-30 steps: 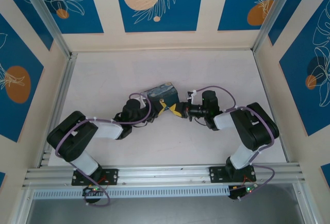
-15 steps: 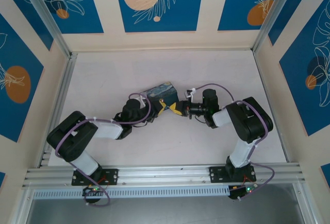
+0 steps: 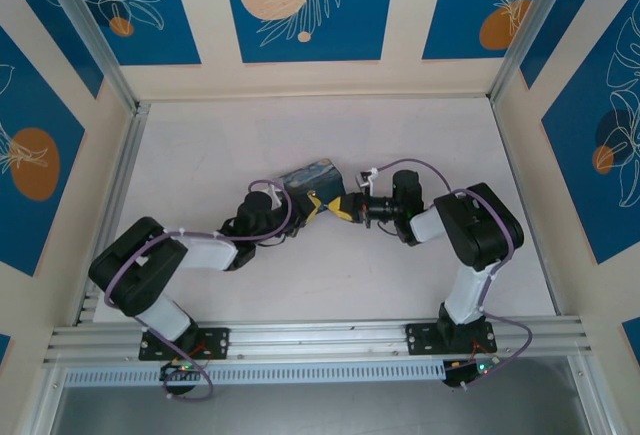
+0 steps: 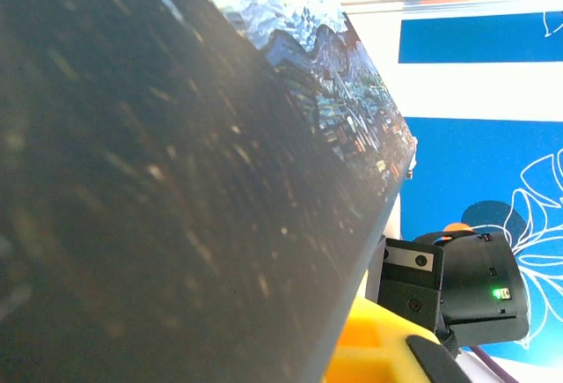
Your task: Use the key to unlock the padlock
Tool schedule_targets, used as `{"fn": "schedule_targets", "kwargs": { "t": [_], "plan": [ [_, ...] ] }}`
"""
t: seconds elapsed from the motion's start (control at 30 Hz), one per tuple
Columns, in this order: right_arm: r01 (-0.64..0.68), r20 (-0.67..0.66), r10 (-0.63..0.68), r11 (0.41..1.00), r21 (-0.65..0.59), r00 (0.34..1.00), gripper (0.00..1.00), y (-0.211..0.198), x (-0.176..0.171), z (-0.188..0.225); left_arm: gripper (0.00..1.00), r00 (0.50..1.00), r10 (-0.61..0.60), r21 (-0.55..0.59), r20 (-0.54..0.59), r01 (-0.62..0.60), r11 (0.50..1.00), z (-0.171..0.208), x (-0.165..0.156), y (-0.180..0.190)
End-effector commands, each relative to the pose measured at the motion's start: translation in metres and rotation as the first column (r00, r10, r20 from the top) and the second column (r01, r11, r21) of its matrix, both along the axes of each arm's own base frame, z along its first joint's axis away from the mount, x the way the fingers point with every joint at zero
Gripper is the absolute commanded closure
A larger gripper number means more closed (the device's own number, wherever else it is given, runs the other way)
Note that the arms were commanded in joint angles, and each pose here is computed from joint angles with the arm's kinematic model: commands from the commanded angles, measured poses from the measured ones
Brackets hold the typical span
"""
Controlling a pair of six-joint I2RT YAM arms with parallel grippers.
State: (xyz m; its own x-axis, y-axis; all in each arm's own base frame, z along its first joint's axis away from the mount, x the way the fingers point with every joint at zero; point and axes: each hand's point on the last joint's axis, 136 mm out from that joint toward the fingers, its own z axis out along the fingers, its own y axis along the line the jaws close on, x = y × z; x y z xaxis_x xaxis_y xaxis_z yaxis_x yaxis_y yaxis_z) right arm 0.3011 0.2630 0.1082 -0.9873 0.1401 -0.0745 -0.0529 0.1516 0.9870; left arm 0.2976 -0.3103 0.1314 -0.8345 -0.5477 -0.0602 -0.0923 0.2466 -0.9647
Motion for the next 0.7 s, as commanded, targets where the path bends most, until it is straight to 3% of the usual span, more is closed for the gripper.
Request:
{"fn": "schedule_targets", "kwargs": {
  "t": [0.0, 0.67],
  "plan": [
    [0.055, -0.041, -0.056, 0.998, -0.037, 0.998, 1.00, -0.004, 0.015, -0.017, 1.00, 0.971, -0.122, -0.177, 0.206, 0.160, 0.971, 0.091, -0.022, -0.028],
    [-0.102, -0.032, 0.103, 0.994, 0.047, 0.994, 1.00, 0.012, 0.015, 0.005, 1.00, 0.962, -0.121, -0.196, 0.246, 0.171, 0.965, 0.101, -0.027, -0.027]
  ]
}}
